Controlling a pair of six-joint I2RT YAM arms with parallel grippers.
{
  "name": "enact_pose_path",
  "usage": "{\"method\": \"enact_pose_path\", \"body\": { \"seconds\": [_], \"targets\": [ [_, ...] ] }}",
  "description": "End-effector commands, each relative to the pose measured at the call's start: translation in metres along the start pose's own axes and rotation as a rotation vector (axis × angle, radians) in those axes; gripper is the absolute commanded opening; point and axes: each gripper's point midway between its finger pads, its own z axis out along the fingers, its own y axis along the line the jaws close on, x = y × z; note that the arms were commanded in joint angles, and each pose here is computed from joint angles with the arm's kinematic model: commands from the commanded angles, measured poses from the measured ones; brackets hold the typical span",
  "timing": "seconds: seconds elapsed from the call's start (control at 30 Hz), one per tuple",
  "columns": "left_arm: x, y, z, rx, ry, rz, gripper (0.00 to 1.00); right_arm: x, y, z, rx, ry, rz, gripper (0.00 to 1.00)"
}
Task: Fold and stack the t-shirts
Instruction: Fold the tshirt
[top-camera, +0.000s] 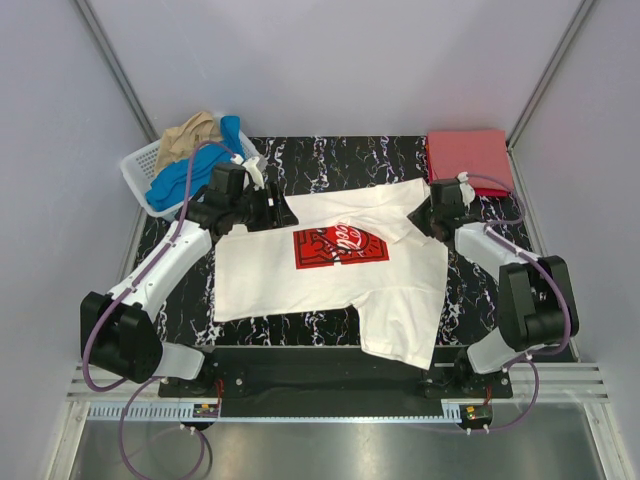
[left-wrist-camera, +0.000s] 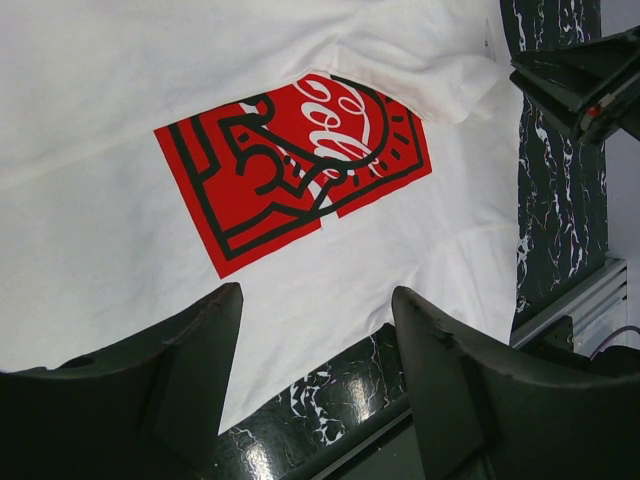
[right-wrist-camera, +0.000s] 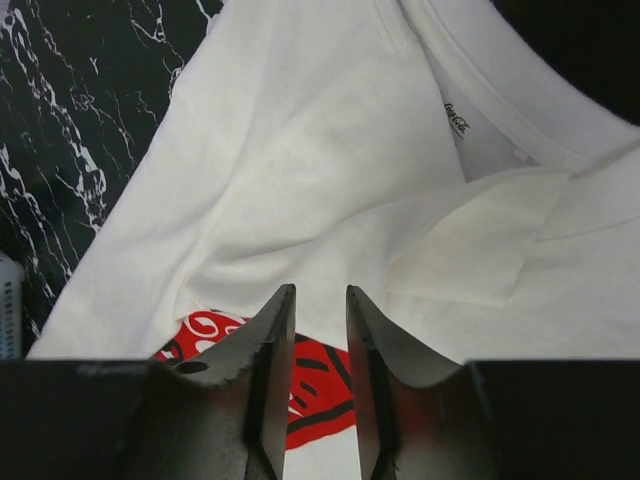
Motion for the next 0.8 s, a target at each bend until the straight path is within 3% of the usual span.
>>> {"method": "enact_pose_path", "body": {
  "seconds": [0.0, 0.2, 0.37, 0.77],
  "targets": [
    [-0.011, -0.005, -0.003, 0.019, -0.032, 0.036, 0.67, -0.019, 0.006, -0.026, 0.009, -0.026, -0.19, 0.32],
    [-0.012, -0.01, -0.007, 0.034, -0.025, 0.043, 0.67, 0.036, 0.017, -0.032, -0.115, 0.24, -0.428, 0.28],
    [-0.008, -0.009, -0.009, 0.037, -0.016, 0.044, 0.67, 0.072, 0.022, -0.029, -0.137, 0.33, -0.594, 0.28],
    [-0.009, -0.006, -0.021, 0.018, -0.035, 0.057, 0.68, 0.076, 0.017, 0.003, -0.103, 0.348, -0.753, 0.34]
  ]
}}
